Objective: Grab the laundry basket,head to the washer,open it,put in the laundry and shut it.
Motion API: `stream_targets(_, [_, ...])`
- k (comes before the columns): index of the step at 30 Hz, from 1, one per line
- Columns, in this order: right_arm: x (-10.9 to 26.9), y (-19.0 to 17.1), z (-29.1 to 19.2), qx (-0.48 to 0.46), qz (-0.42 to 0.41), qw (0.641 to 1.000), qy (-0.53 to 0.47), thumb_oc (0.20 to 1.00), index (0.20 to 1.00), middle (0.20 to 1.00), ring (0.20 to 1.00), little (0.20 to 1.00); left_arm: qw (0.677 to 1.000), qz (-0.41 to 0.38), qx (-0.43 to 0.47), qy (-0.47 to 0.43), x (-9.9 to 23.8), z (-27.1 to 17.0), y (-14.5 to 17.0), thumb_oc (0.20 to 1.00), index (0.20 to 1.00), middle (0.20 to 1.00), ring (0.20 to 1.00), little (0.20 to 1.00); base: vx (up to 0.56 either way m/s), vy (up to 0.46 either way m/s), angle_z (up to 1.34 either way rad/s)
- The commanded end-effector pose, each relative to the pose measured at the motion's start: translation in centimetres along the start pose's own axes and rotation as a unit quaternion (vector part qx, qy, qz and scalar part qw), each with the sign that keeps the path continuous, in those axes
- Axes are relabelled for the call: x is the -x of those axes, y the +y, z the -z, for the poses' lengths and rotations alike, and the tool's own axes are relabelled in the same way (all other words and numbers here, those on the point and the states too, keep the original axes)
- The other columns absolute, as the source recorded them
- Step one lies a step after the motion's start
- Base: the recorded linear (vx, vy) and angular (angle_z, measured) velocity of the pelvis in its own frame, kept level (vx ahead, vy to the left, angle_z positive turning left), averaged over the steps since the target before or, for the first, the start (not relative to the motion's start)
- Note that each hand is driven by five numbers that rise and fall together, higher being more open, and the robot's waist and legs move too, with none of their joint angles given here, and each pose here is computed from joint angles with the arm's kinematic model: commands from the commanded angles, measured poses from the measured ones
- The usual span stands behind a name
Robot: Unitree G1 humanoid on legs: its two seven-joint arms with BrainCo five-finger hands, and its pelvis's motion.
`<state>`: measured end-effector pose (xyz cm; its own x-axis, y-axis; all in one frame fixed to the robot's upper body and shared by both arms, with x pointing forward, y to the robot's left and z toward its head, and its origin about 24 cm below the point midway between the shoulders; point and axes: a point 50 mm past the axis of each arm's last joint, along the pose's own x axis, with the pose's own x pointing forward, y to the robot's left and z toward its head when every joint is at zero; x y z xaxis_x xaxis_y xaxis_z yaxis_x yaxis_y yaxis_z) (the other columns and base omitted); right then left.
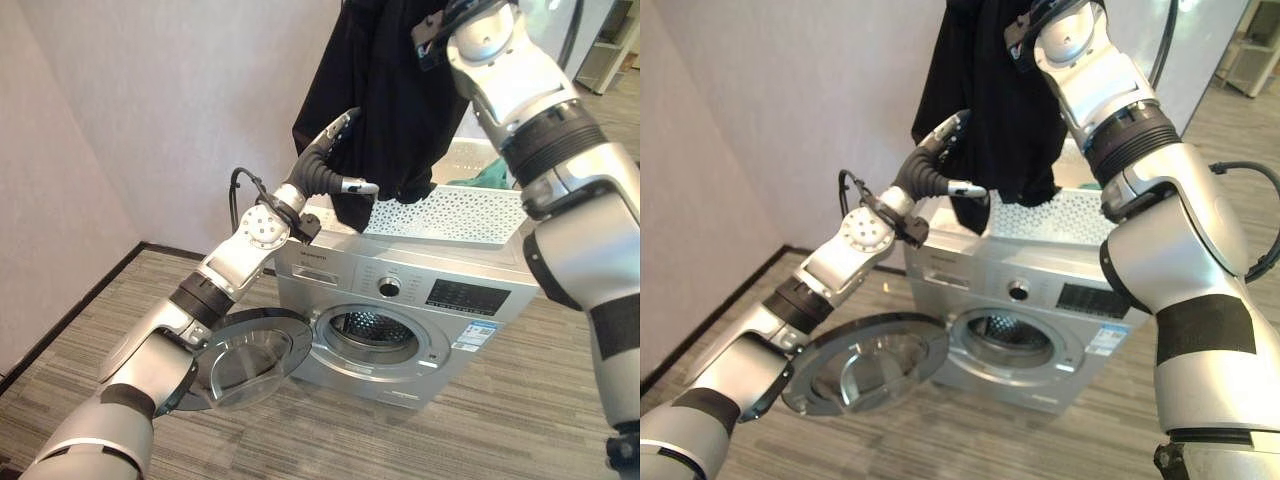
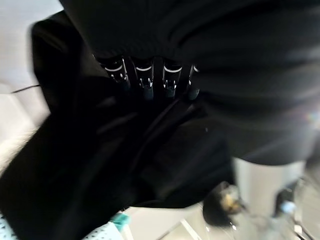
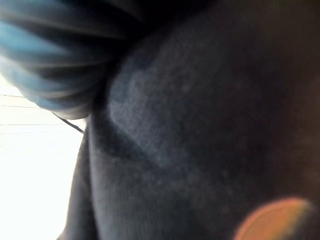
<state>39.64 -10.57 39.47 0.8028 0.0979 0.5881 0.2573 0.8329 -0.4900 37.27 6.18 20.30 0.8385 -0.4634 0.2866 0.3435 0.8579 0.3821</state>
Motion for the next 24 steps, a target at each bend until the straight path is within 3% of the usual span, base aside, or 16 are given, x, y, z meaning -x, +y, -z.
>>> stream_targets(1, [-1.5, -5.0, -5.4, 0.011, 0.072, 0.995, -0.063, 0.2, 0.2, 0.2, 0.2, 0.2, 0.999, -0.026, -0.009, -0.03, -2.7, -3.1, 0.5, 1.0, 1.0, 1.0, 1.0, 1.0, 0.0, 0.0, 0.0])
stream_targets(11, [-1.3, -3.9, -6.8, 0.005, 0.053, 0.994, -0.098, 0.2, 0.2, 0.2, 0.2, 0.2, 0.993, -0.112, -0.011, -0.03, -4.9, -5.0, 1.3, 1.0, 1.0, 1.0, 1.0, 1.0, 0.0, 0.0, 0.0])
stream_targets(17, [-0.7, -2.6, -7.5, -0.007, 0.028, 0.992, -0.125, 0.2, 0.2, 0.2, 0.2, 0.2, 0.995, -0.095, -0.004, 0.001, -5.3, -4.0, -0.2, 1.0, 1.0, 1.0, 1.0, 1.0, 0.0, 0.0, 0.0])
stream_targets(24, [-0.1, -1.3, -7.8, -0.03, 0.008, 0.989, -0.144, 0.2, 0.2, 0.2, 0.2, 0.2, 0.996, -0.054, 0.074, 0.017, -5.8, -4.1, -2.9, 1.0, 1.0, 1.0, 1.0, 1.0, 0.01, -0.012, 0.0])
